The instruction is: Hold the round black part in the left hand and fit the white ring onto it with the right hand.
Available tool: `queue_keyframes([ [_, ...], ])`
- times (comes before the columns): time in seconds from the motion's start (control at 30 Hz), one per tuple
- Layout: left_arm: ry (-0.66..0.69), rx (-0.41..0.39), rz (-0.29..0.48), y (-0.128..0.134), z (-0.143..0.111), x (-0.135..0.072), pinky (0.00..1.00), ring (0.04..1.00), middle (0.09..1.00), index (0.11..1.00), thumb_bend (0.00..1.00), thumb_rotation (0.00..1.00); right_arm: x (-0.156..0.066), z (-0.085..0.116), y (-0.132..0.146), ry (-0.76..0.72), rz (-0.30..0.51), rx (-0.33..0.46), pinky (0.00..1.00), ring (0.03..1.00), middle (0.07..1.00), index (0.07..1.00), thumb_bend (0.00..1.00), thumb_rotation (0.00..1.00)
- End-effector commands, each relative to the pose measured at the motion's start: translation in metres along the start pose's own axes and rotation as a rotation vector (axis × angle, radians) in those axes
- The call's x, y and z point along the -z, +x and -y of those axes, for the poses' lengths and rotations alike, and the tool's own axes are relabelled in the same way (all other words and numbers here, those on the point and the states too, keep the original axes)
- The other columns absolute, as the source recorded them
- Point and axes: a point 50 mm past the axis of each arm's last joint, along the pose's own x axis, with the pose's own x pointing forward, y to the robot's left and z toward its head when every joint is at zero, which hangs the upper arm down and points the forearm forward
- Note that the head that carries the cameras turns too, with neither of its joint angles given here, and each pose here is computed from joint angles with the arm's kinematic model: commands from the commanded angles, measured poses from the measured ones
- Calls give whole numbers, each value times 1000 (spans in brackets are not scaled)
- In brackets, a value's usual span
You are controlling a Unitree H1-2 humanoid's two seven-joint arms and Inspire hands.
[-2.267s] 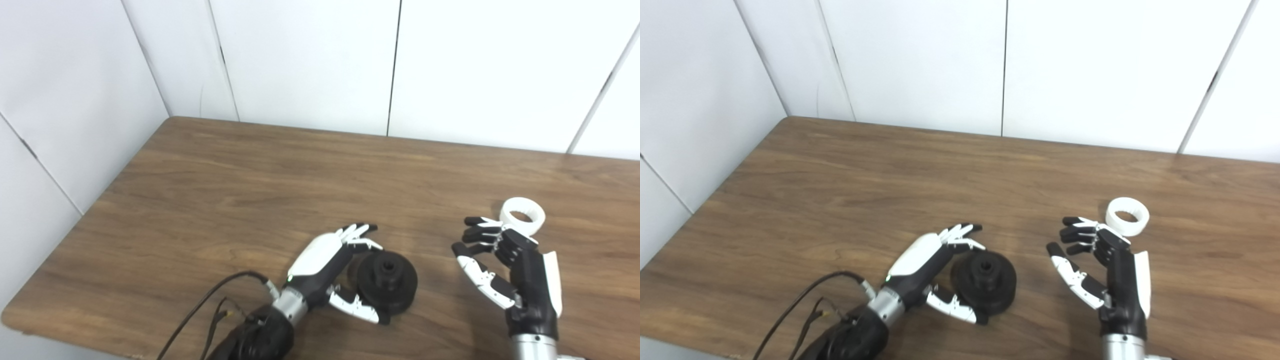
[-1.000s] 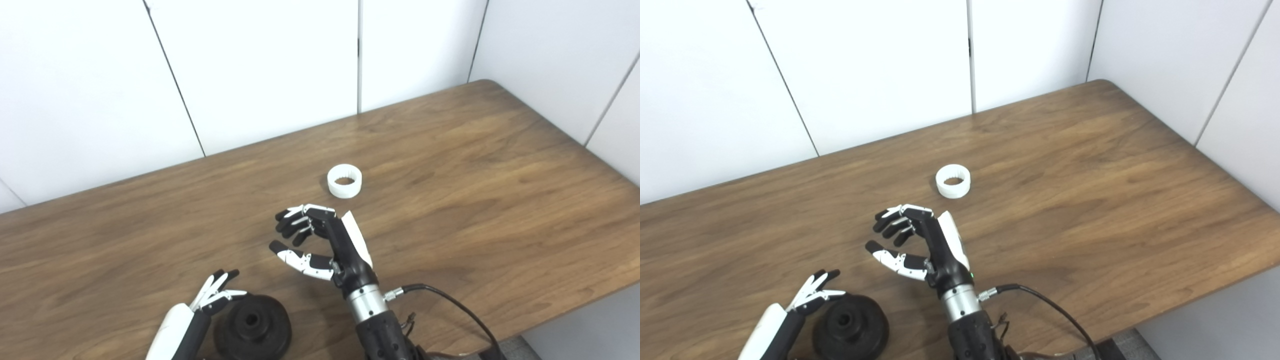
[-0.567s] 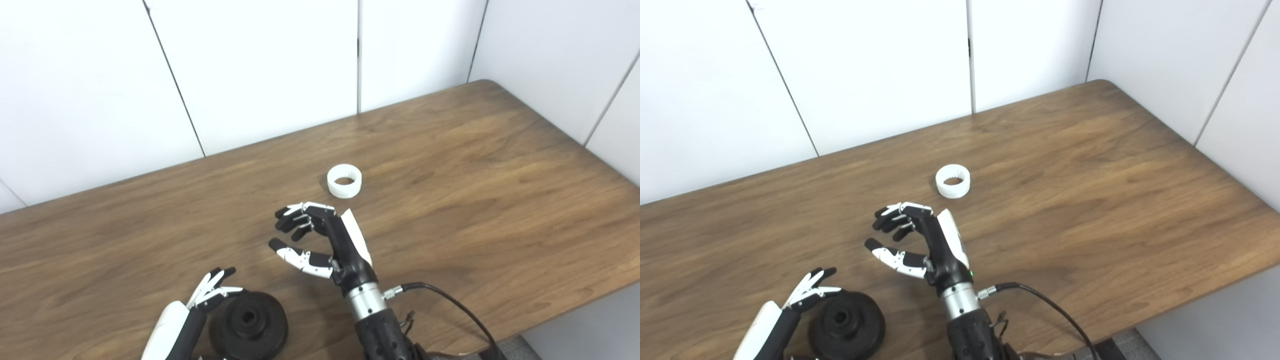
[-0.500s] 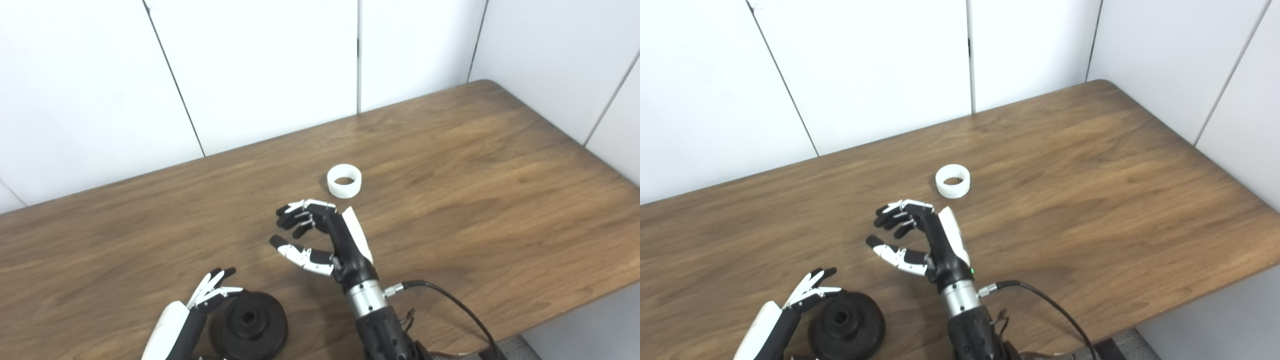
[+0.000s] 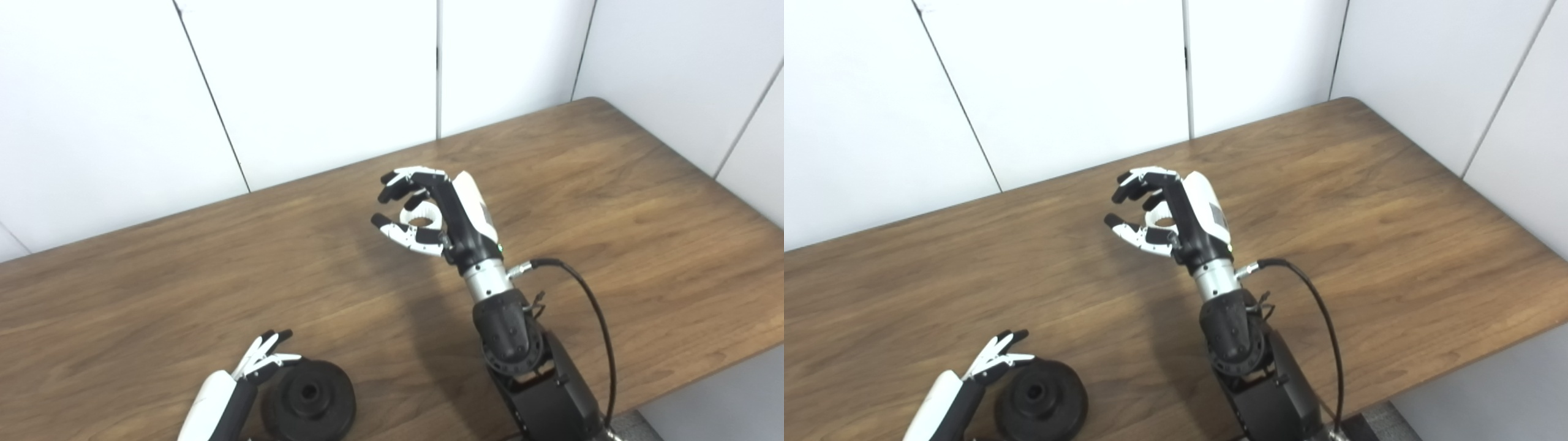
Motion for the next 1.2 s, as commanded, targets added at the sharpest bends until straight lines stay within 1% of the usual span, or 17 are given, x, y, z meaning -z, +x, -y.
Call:
queue_keyframes([
  [0.0,36,2,-1,3,-4,-3,996,1000,951,627,910,225,-22,14,17,8,91,52,461,585,684,498,499,157],
  [0.1,50,5,-10,3,-5,-3,1000,1000,952,630,925,211,-26,18,21,0,98,67,465,589,695,499,499,158],
  [0.2,68,13,-21,5,-5,-3,1000,1000,955,636,947,201,-30,27,32,-42,126,89,480,597,706,499,498,161],
  [0.3,84,18,-25,7,-5,-4,1000,1000,957,639,964,203,-33,36,41,-64,134,96,486,606,708,499,498,162],
  [0.4,115,30,-35,8,-5,-5,1000,1000,964,651,987,254,-35,46,50,-77,137,100,478,594,701,499,499,161],
  [0.57,145,37,-45,10,-4,-6,1000,1000,970,664,1000,264,-39,57,61,-111,131,102,479,600,699,499,499,161],
  [0.67,163,45,-53,12,-3,-7,1000,1000,976,669,1000,265,-37,64,68,-163,133,88,480,610,710,498,499,160],
  [0.77,175,47,-55,13,-2,-8,1000,1000,977,668,1000,265,-35,70,74,-226,118,63,488,627,718,498,500,159],
  [0.87,174,47,-55,15,-1,-9,1000,1000,977,669,1000,259,-30,78,82,-280,79,4,509,655,732,498,500,161],
  [0.9,174,47,-55,15,-1,-9,1000,1000,977,669,1000,262,-28,81,85,-294,66,-22,531,676,747,617,532,266],
  [0.93,174,48,-54,16,-1,-9,1000,1000,977,669,1000,270,-25,83,87,-302,56,-44,556,701,767,698,551,337],
  [0.97,175,49,-55,16,-1,-9,1000,1000,979,670,1000,278,-21,85,90,-313,47,-73,581,729,788,742,558,371],
  [1.13,172,46,-59,16,-1,-10,1000,1000,982,673,1000,279,-3,91,102,-358,25,-170,612,759,804,762,581,391],
  [1.17,171,46,-60,16,-1,-10,1000,1000,983,674,1000,277,1,92,104,-378,16,-193,626,772,817,769,592,416],
])
